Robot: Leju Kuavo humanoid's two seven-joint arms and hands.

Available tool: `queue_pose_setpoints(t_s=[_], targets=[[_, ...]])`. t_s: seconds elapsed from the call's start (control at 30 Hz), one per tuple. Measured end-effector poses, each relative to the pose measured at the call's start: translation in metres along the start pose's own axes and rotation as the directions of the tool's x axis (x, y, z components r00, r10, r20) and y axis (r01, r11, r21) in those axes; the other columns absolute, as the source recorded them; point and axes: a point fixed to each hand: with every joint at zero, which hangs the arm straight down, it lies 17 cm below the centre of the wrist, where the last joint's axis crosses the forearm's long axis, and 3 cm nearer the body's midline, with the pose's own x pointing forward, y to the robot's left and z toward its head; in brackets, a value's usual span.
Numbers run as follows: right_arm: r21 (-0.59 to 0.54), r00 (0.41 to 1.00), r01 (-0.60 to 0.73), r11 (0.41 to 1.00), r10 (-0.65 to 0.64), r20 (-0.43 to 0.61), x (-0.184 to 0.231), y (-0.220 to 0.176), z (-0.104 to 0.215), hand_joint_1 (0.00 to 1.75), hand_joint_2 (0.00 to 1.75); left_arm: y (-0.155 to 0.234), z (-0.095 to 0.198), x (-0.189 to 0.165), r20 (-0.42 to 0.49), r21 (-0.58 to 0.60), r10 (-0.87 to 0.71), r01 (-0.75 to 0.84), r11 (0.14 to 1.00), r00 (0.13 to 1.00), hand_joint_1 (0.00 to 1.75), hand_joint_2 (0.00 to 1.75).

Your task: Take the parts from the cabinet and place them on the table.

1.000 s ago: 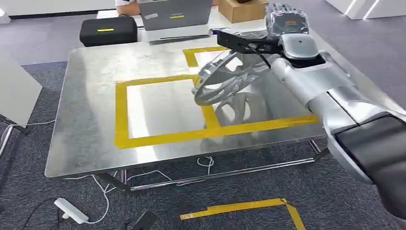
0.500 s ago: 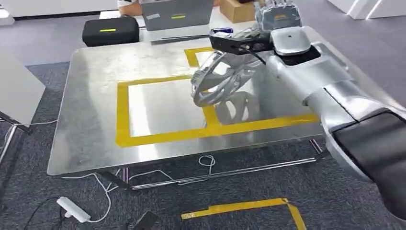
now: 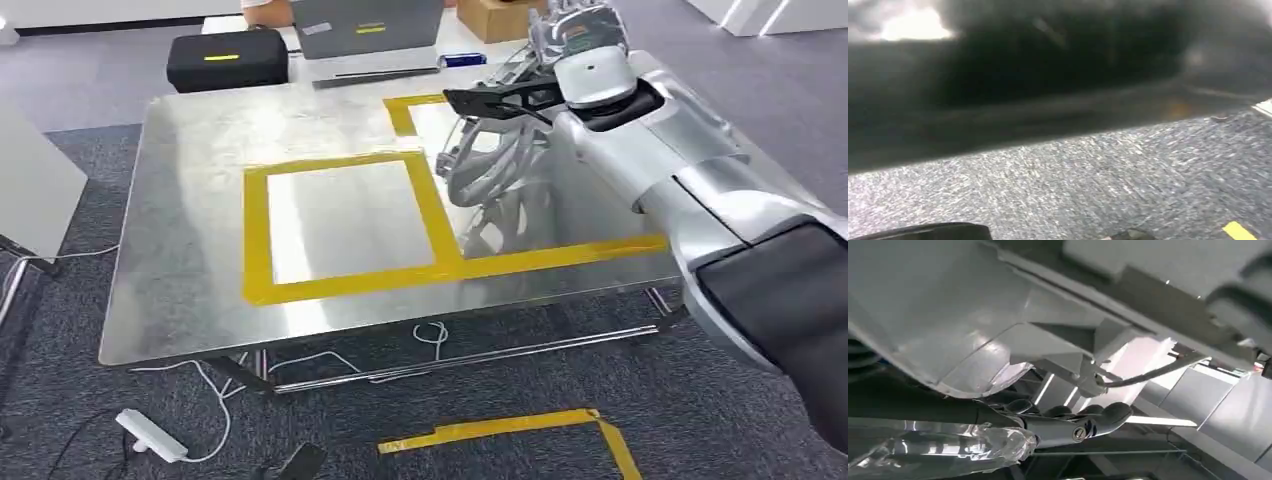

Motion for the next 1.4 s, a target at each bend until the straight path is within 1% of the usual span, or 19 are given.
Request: queue_pose_setpoints(t_s=[0.13,0.3,0.47,0.77,0.87,1.0,1.1,1.17,1.3,1.4], targets=[[0.002,1.0,-0.024,1.0,0.024,-0.006,-0.005,-0.005,-0.001,0.0,0.0,-0.001,0.0,0.002,0.003,-0.001,0.001,-0.001,1.0,1.0,0.0,0.0],[0.025,0.999,-0.049,0.999,0.049,0.002,-0.004,0.003,0.0,0.0,0.0,-0.002,0.0,0.001,0.0,-0.002,0.003,-0.003,1.0,1.0,0.0,0.0],[-0.001,0.996,-0.086,0.996,0.086,0.002,-0.005,-0.014,-0.001,0.0,0.0,-0.001,0.0,0.001,0.001,-0.001,0.003,-0.003,1.0,1.0,0.0,0.0],[0.01,0.99,-0.143,0.99,0.143,0.016,0.001,-0.009,0.0,0.0,0.0,-0.001,0.001,-0.001,-0.002,-0.002,0.004,-0.004,1.0,1.0,0.0,0.0],[0.029,0.976,-0.217,0.976,0.216,0.029,0.0,-0.007,0.001,0.0,0.0,-0.001,0.001,-0.001,-0.004,0.0,0.009,-0.009,1.0,1.0,0.0,0.0],[0.061,0.945,-0.326,0.943,0.324,0.037,-0.009,-0.006,0.001,0.0,0.0,0.0,0.001,-0.003,-0.008,0.003,0.011,-0.011,1.0,1.0,0.0,0.0],[0.079,0.923,-0.386,0.919,0.385,0.029,-0.024,0.0,0.0,0.0,0.0,-0.002,0.001,-0.002,-0.006,0.002,0.014,-0.014,1.0,1.0,0.0,0.0],[0.078,0.911,-0.411,0.908,0.411,0.021,-0.029,-0.002,-0.001,0.0,0.0,-0.002,0.001,-0.002,-0.006,0.002,0.015,-0.015,1.0,1.0,0.0,0.0],[0.1,0.902,-0.432,0.896,0.432,0.02,-0.037,0.009,-0.001,0.0,0.0,-0.002,0.002,-0.003,-0.008,0.002,0.016,-0.016,1.0,1.0,0.0,0.0],[0.096,0.898,-0.438,0.894,0.439,0.013,-0.04,0.005,-0.002,0.0,0.0,-0.002,0.002,-0.004,-0.008,0.002,0.016,-0.016,1.0,1.0,0.0,0.0]])
